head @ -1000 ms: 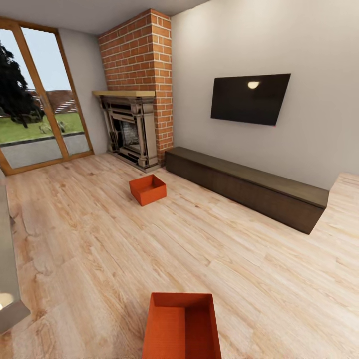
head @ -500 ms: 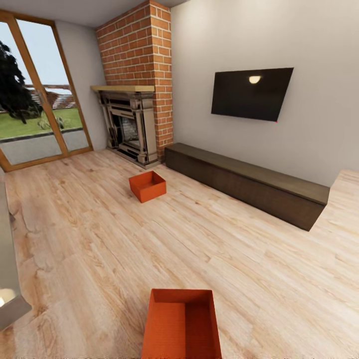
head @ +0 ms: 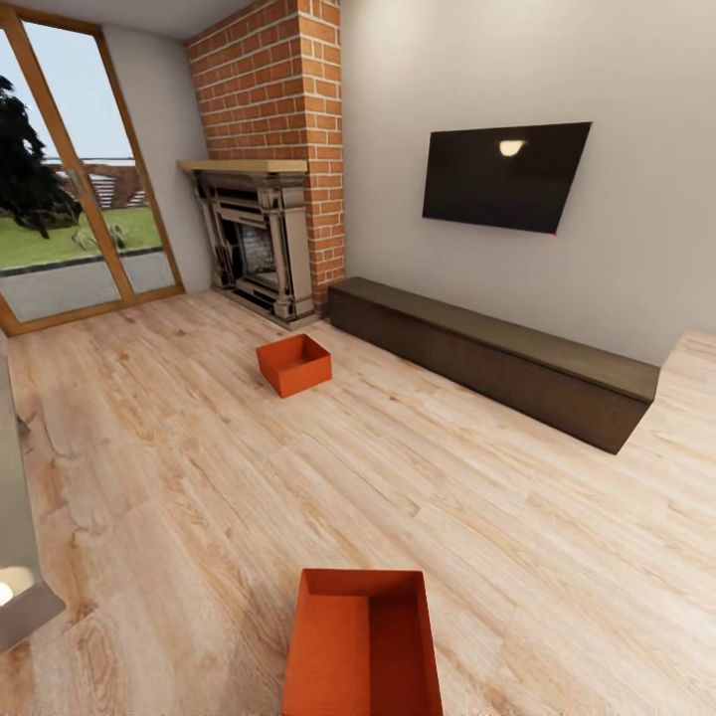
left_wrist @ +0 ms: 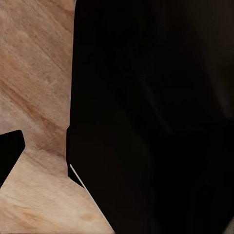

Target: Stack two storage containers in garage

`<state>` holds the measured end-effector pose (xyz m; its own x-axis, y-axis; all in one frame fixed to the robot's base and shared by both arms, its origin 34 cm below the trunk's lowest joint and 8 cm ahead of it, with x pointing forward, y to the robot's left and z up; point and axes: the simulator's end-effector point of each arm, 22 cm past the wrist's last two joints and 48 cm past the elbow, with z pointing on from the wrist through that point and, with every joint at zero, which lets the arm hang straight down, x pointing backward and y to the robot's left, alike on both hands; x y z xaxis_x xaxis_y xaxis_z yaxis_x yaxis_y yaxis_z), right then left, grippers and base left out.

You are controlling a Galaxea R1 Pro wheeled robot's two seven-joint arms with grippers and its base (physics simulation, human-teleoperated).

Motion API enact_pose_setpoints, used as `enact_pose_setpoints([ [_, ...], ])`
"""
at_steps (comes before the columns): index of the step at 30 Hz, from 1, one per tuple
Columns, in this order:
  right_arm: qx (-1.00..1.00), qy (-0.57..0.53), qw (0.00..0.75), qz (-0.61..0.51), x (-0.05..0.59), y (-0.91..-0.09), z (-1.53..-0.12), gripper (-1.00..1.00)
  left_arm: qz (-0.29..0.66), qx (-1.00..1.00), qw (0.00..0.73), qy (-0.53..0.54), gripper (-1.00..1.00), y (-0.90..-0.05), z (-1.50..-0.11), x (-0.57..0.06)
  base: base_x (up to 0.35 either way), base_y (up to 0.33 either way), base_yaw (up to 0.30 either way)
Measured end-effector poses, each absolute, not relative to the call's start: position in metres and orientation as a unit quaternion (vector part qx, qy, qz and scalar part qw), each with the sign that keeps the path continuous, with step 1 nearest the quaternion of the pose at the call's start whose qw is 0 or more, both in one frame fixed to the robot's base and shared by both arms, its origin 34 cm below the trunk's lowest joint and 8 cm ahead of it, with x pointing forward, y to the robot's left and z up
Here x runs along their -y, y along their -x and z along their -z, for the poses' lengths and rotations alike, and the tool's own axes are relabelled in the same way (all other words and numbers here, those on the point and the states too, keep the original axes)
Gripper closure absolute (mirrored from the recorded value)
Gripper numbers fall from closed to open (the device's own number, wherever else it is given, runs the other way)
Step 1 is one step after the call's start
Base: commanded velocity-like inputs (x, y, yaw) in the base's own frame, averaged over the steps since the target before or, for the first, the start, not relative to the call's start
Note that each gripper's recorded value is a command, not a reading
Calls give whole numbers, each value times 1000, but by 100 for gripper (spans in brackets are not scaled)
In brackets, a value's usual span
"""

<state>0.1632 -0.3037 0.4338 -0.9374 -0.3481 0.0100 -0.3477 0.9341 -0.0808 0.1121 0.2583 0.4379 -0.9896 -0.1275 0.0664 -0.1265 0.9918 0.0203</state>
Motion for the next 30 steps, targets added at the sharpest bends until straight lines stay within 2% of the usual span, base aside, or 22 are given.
enact_pose_setpoints([
  [30,-983,177,-21,36,303,-145,-433,-100,11,996,57,-63,-100,-94,-440,-260,0,0,0],
])
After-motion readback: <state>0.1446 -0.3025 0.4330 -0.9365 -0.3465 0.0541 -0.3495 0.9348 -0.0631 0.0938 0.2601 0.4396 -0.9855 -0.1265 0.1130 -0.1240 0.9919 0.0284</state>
